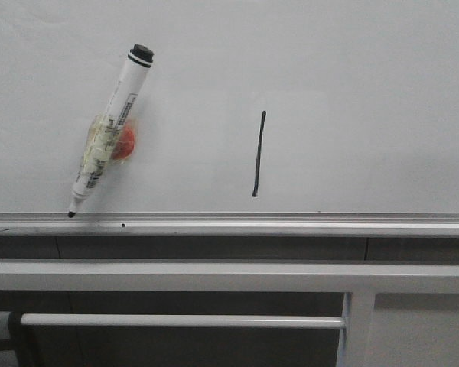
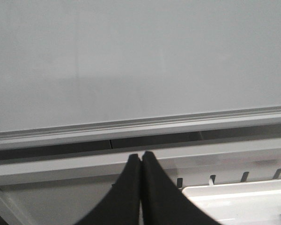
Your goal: Write number 1 on whiteboard
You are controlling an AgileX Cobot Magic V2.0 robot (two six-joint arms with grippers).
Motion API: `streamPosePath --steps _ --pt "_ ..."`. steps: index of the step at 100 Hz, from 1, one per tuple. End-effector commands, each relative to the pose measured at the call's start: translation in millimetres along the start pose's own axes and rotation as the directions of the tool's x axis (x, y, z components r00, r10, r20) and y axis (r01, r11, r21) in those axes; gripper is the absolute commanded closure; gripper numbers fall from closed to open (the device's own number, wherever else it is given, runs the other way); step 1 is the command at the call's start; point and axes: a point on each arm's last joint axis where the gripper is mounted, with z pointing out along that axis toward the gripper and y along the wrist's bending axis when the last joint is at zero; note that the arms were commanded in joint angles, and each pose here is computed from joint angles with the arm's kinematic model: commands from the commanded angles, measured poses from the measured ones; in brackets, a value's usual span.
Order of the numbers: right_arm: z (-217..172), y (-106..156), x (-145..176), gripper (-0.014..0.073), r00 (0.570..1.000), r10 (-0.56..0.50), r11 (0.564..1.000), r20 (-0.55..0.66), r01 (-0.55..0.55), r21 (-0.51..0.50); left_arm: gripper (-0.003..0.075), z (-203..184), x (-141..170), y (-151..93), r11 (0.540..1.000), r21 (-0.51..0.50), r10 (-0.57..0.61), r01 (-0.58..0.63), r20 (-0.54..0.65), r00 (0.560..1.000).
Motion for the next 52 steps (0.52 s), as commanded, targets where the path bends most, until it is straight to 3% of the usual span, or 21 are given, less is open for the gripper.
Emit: streamPosePath --steps 1,52 --pt "1.9 -2.0 5.9 0.0659 0.998 -0.056 0.998 0.016 0.055 0.023 0.0741 -1.0 -4.1 -0.4 1.0 0.009 -0.01 0.009 0.071 0.997" --pt "1.9 -2.4 5.9 0.0659 0.998 -0.068 0.997 0.016 0.067 0.027 0.0741 -1.0 -4.1 -0.4 1.0 0.009 -0.01 0.009 0.071 0.997"
